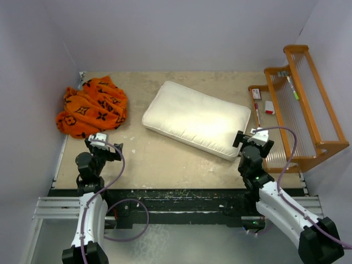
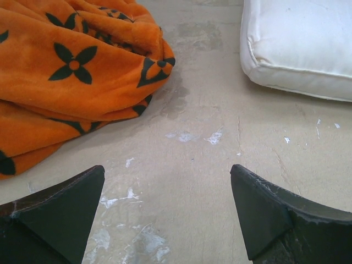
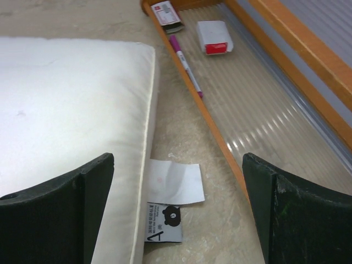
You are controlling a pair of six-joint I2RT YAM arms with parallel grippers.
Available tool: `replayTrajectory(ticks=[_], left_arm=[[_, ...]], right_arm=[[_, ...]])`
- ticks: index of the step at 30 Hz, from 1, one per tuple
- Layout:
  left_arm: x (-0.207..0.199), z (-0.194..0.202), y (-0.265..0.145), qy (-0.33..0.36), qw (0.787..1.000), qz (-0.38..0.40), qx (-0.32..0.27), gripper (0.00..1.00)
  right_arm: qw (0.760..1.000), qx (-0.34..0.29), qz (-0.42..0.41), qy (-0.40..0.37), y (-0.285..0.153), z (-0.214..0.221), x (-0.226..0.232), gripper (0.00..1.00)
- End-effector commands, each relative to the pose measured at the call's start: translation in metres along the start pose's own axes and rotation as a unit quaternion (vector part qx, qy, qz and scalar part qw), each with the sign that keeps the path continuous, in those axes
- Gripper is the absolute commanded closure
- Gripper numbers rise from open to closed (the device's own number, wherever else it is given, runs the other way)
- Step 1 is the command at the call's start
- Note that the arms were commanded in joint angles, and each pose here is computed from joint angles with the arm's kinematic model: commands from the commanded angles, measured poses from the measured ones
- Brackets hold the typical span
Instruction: Remove the pillowcase from the pillow
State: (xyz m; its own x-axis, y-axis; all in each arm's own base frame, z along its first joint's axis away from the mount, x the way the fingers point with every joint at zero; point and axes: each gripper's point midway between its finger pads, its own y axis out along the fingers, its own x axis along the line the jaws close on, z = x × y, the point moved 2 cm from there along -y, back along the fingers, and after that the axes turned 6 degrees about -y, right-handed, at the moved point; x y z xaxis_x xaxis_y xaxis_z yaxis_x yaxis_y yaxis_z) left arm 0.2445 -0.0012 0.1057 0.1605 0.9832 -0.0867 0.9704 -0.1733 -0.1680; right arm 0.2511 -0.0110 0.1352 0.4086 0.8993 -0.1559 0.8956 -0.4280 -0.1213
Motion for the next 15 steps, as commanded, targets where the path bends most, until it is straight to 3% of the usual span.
replayTrajectory(ticks=[1,8,15], left_arm=[[0.0,-0.009,0.001,0.002,1.0,0.0,-0.018,0.01],[0.0,-0.009,0.001,0.002,1.0,0.0,-0.018,0.01],[0.0,-0.009,0.001,0.002,1.0,-0.001,-0.018,0.01]], right_arm=[[0.997,-0.023,-0.066,-0.015,-0.001,-0.01,0.017,0.0],[0.995,-0.038,-0.095,-0.012,-0.004,-0.013,0.017,0.0],[0.992,0.006,-0.124,-0.038,0.013,-0.005,0.027,0.0]])
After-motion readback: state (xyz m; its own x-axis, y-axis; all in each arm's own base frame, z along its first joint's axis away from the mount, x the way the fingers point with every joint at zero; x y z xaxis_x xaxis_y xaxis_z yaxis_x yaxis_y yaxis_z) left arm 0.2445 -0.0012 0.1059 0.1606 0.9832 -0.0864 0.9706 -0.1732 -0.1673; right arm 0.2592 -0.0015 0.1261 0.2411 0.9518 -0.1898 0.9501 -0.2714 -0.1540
